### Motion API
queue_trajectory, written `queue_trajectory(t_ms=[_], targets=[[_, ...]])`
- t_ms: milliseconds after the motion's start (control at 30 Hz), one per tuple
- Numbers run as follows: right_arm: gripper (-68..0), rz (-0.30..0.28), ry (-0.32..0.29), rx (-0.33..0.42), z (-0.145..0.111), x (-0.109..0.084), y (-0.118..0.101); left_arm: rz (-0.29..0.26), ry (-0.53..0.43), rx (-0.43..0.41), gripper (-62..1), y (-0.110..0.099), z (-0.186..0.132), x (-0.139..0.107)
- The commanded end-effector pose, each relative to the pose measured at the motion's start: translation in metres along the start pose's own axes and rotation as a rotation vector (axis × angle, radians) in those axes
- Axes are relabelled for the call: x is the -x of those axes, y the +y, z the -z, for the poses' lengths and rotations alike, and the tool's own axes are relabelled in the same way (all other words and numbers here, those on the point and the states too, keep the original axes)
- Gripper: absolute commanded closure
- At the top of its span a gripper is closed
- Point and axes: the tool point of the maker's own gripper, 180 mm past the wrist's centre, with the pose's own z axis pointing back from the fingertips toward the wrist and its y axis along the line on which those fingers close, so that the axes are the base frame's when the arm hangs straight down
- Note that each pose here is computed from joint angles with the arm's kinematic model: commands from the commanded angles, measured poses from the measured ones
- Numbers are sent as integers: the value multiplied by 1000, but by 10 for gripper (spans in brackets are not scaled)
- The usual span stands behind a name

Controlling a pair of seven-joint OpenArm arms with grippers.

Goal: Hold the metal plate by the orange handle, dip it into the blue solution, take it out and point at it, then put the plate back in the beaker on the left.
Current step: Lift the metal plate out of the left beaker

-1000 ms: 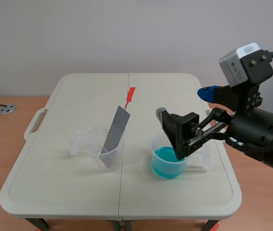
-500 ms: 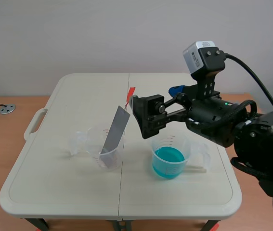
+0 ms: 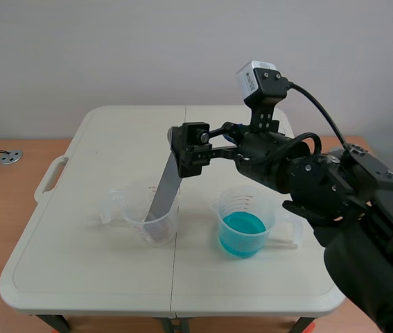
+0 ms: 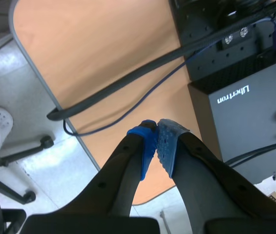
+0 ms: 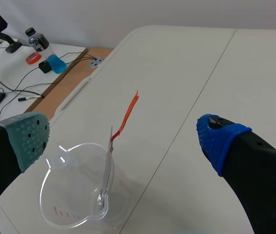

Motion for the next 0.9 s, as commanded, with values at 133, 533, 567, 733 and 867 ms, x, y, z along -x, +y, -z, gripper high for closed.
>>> queue_trajectory(t_ms=[133,533,567,733,867], targets=[[-626,6,-47,-28,20,-20,6,-13,4,5,-47,-3,-1,4],[-626,27,-35,-72,38,-18,26,-16,3,5,-47,-3,-1,4],[-626,27,-35,-72,38,-18,26,-16,3,5,-47,-3,-1,4],[-626,61,-23,-59,38,-16,24,-16,3,5,-47,-3,-1,4],[-626,112,-19,-57,39,-14,22,-16,3,5,-47,-3,-1,4]])
